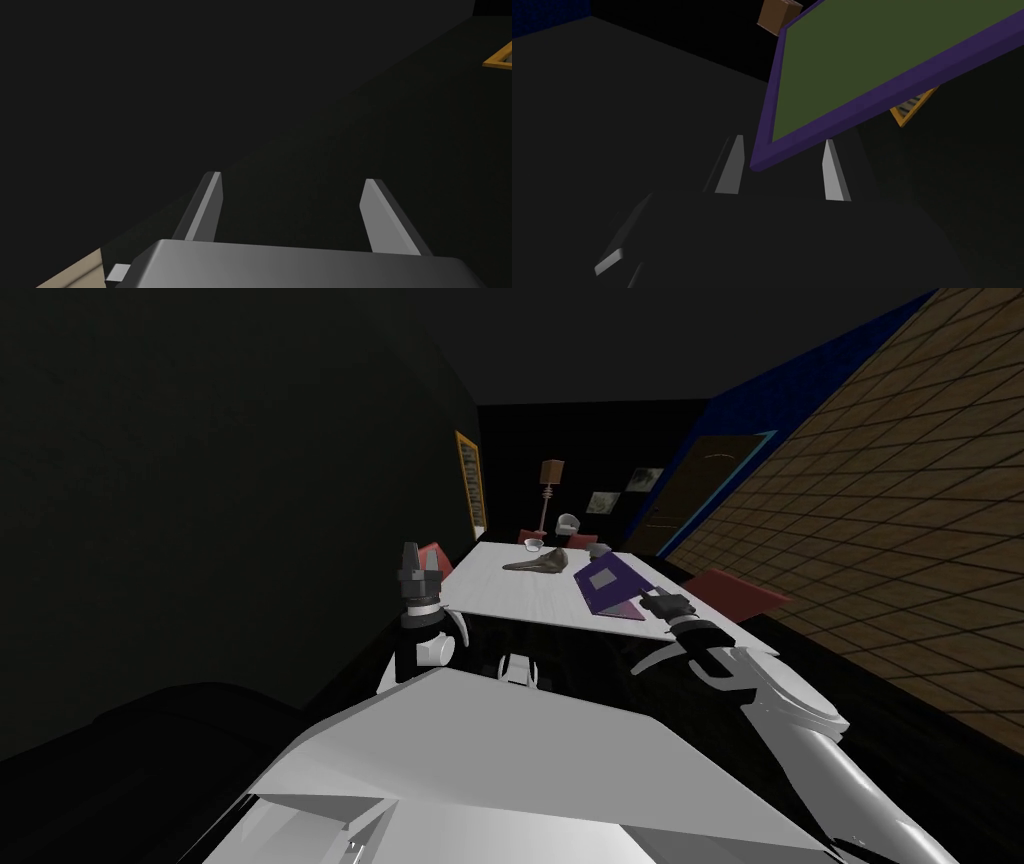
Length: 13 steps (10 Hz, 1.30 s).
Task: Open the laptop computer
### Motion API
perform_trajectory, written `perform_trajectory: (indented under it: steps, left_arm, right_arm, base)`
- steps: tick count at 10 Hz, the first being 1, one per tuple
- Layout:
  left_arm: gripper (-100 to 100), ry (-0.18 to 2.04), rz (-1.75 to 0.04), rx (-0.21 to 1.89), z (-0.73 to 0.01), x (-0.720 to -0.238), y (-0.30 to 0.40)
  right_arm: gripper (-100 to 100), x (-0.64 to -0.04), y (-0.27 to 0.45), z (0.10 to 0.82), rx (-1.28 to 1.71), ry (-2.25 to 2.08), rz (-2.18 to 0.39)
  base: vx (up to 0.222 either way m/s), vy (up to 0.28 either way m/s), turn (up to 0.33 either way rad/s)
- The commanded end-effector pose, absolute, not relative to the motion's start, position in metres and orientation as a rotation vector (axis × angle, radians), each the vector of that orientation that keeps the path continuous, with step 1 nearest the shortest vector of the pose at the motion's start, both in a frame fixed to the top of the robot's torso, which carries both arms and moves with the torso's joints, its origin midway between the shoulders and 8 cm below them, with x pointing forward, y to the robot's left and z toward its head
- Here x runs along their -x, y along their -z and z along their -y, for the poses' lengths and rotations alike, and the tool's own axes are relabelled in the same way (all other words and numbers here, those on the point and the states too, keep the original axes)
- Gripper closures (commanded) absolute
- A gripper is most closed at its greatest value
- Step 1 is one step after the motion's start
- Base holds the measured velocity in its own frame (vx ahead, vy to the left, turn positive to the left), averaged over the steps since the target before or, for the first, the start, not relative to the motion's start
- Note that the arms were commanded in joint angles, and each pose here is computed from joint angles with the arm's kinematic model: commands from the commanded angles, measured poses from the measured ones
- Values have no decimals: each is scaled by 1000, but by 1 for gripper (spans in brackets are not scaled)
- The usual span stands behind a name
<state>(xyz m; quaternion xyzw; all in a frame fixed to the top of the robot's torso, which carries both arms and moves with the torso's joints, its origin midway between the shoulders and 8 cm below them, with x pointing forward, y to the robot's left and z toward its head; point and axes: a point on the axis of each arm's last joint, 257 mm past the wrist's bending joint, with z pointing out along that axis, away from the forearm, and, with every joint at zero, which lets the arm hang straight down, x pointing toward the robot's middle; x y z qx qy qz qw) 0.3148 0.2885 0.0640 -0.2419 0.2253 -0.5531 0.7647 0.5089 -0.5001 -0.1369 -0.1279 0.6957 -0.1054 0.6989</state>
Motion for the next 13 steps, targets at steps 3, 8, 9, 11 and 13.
perform_trajectory:
  steps: [3,8,9,11,13]
  left_arm:
    - [0,1202,-490,526,-288,-315,-64]
    - [0,1202,-490,526,-288,-315,-64]
    - [0,1202,-490,526,-288,-315,-64]
    - [0,1202,-490,526,-288,-315,-64]
    - [0,1202,-490,526,-288,-315,-64]
  right_arm:
    - [100,-512,170,492,129,93,-1578]
    - [100,-512,212,473,-44,-67,-1595]
    - [100,-512,221,468,-78,-100,-1597]
    - [-100,-517,192,494,-70,-62,-1585]
    - [-100,-519,181,504,-75,-56,-1585]
  base:
    - [-15,-86,12]
    - [-10,-106,18]
    - [-7,-90,18]
    - [-28,5,46]
    - [-25,53,31]
